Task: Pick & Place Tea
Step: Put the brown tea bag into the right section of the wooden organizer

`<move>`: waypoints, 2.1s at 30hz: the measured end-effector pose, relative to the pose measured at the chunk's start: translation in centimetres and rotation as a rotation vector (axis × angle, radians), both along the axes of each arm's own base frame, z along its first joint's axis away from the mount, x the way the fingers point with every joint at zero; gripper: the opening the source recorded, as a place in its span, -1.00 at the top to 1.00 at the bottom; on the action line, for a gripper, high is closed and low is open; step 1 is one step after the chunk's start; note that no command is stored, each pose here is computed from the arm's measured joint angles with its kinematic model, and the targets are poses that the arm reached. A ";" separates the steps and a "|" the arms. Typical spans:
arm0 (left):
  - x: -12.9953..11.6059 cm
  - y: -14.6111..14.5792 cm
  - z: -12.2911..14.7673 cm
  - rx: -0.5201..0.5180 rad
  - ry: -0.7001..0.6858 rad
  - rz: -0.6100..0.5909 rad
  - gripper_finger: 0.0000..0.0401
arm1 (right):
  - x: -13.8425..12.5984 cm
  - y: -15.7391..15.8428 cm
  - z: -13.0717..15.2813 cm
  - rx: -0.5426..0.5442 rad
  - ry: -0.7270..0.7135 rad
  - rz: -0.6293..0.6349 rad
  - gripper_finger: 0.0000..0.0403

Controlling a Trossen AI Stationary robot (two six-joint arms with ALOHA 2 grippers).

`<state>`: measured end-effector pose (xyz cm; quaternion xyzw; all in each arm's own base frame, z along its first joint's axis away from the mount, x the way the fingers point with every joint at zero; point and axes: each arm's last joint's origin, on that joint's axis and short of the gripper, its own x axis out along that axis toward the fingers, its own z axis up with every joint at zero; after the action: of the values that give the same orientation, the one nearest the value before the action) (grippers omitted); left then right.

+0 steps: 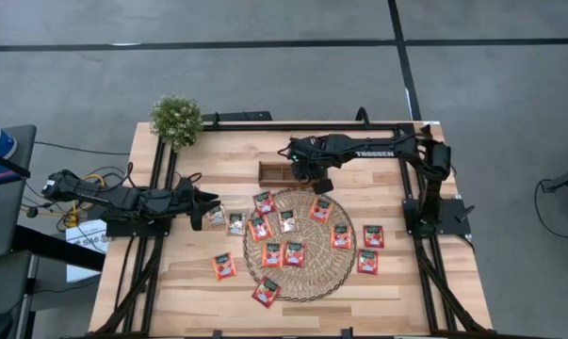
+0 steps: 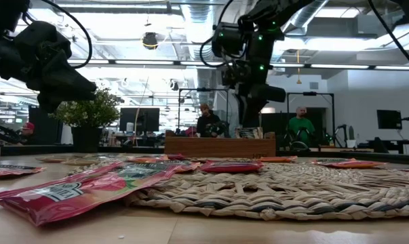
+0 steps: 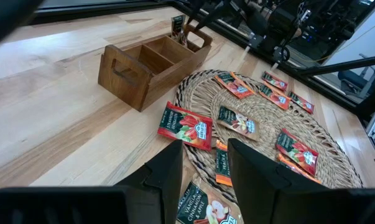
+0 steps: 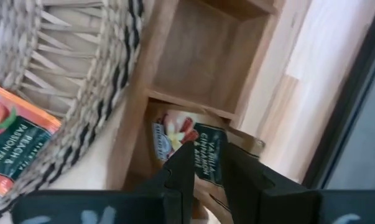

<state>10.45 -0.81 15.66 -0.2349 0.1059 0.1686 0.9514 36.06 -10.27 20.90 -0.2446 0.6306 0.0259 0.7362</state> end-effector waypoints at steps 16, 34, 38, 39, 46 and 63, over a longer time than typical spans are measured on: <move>0.0 0.0 0.0 0.000 0.001 0.000 0.41 | -0.1 -0.9 0.0 -0.005 -0.021 -0.024 0.67; 0.0 0.0 0.0 -0.001 0.000 0.000 0.41 | -0.1 -1.0 -1.7 0.012 0.064 -0.022 0.69; 0.0 0.0 0.0 -0.001 -0.001 0.000 0.41 | 0.3 -0.6 -3.1 -0.006 0.121 -0.020 0.75; 0.0 0.0 0.0 -0.001 0.000 0.000 0.41 | 0.4 -0.5 -3.2 -0.011 0.123 -0.020 0.77; 0.0 0.0 0.0 -0.001 -0.001 0.000 0.41 | 0.8 -0.2 -3.3 -0.024 0.106 -0.018 0.89; 0.0 0.0 0.0 -0.002 -0.001 0.000 0.41 | 1.6 -1.7 0.4 -0.058 0.068 -0.078 1.00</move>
<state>10.46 -0.81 15.66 -0.2358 0.1056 0.1685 0.9512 37.65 -11.93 21.35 -0.2400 0.6647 -0.0125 0.7074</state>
